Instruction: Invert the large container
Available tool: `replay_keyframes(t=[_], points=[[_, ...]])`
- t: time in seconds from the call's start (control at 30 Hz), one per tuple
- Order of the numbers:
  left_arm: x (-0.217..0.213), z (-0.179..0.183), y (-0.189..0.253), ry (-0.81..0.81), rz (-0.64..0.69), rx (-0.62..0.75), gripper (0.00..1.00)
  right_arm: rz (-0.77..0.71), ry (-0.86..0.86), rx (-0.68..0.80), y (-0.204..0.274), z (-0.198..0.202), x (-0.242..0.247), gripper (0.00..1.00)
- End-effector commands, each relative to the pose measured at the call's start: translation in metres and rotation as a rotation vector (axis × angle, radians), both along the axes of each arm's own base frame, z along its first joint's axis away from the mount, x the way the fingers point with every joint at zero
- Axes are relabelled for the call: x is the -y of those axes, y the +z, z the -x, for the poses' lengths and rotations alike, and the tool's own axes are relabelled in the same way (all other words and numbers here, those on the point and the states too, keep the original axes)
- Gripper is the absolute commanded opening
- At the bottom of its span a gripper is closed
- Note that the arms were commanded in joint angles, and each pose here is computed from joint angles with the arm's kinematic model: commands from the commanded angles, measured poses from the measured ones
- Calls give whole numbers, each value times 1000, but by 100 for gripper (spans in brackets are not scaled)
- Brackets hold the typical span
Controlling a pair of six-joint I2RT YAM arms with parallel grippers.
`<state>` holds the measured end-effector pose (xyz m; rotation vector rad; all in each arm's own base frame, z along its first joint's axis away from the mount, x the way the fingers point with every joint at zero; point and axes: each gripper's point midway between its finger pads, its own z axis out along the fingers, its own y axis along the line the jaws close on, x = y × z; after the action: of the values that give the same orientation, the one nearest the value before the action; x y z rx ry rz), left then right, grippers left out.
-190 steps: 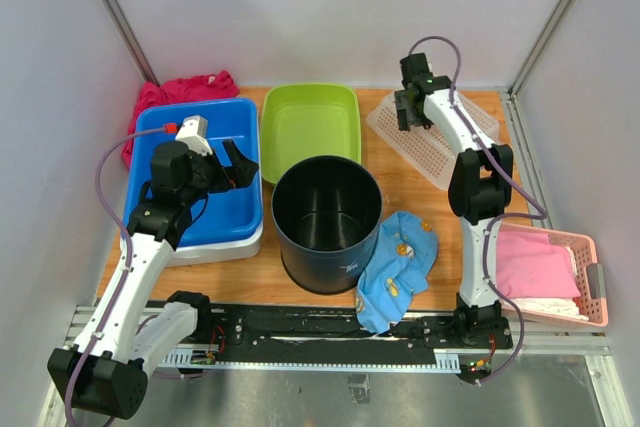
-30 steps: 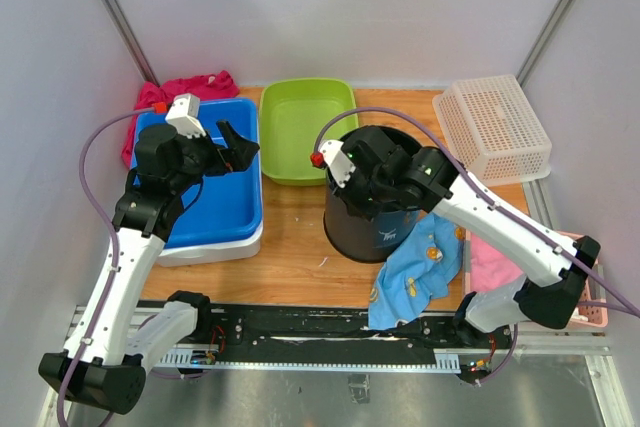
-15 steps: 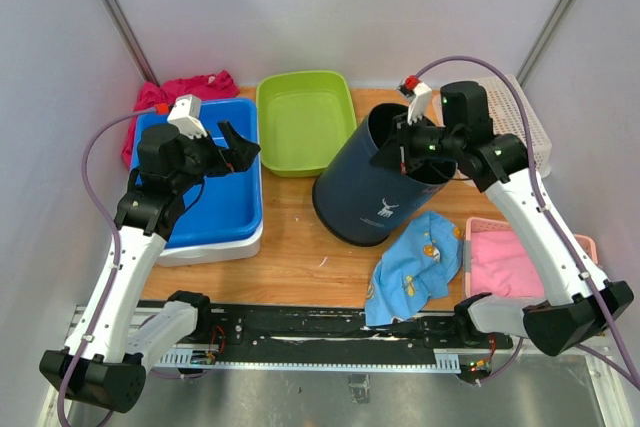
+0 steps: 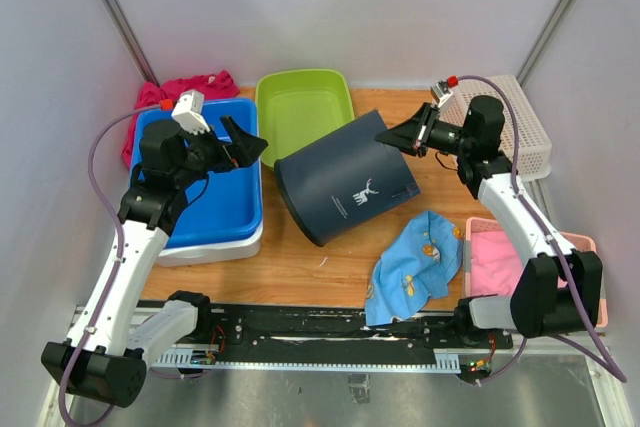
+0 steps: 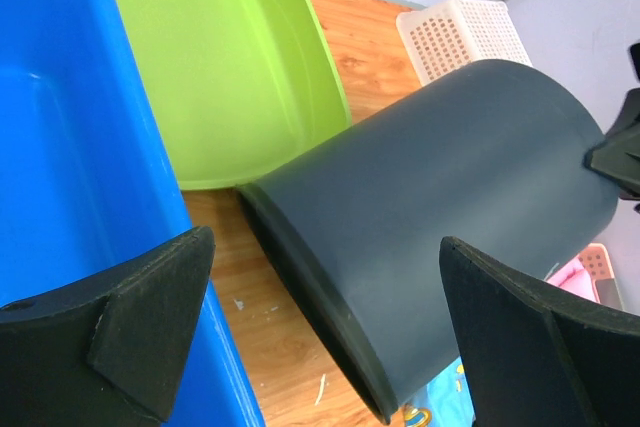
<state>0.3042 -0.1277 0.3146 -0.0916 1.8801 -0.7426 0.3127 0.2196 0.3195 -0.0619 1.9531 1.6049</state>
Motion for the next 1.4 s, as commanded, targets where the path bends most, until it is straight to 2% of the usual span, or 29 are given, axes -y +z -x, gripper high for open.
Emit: replay_keyframes(t=[0.0,0.2,0.43,0.63,0.77,0.9,1.03,1.27,1.3,1.37], points=[[11,2,23,-60,29,60,99,-154,-11,3,28,-5,21,1],[15,10,29,-74,52,70,99,-82,-75,-127,-28,-16,43,1],[44,22,-2,-166,106,-29,99,59,-91,-208,-67,-21,52,41],[64,30,-28,-216,120,-89,99,94,-96,-228,-79,-23,54,60],[81,37,-45,-298,138,-141,95,114,-100,-230,-84,-21,55,64],[96,40,-63,-350,131,-193,81,124,-101,-235,-88,-19,56,64],[111,42,-65,-387,131,-197,60,141,-106,-243,-93,-17,58,63],[122,38,-48,-390,144,-163,8,157,-101,-258,-100,-14,60,63],[122,37,-42,-388,147,-150,3,163,-103,-255,-100,-14,61,63],[121,36,-28,-379,155,-120,0,175,-107,-253,-101,-13,63,63]])
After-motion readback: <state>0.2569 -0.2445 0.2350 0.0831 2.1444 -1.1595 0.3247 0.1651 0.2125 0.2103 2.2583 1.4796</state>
